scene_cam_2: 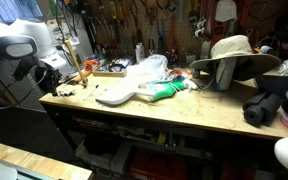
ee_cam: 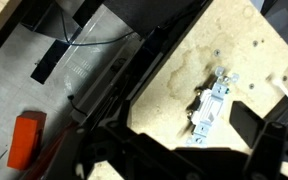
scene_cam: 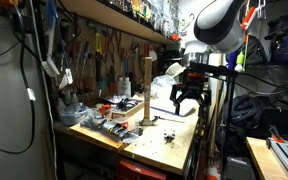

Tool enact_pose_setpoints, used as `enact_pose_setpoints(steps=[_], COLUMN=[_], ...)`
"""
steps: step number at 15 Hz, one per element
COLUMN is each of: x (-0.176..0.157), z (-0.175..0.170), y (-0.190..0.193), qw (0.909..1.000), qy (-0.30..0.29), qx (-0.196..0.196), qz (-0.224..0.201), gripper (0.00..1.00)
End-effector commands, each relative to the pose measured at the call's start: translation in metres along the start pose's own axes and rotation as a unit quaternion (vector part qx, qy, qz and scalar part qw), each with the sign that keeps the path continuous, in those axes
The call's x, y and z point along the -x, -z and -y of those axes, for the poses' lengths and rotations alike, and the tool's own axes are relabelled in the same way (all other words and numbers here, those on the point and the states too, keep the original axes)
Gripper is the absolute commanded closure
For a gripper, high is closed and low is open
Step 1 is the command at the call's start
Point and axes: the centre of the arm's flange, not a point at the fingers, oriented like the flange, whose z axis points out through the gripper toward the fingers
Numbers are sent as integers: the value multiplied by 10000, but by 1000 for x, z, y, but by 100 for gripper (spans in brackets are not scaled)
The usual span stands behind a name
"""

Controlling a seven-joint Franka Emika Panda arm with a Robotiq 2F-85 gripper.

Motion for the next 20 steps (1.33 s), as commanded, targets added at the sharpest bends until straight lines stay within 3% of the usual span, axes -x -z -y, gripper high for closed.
enact_pose_setpoints(steps=[1,20], x=[5,-14], z=[8,63], y=[-30,-67], qw=[9998,9938], qy=[-193,-1085], qx=[53,161], qz=[52,-199], gripper=[0,0])
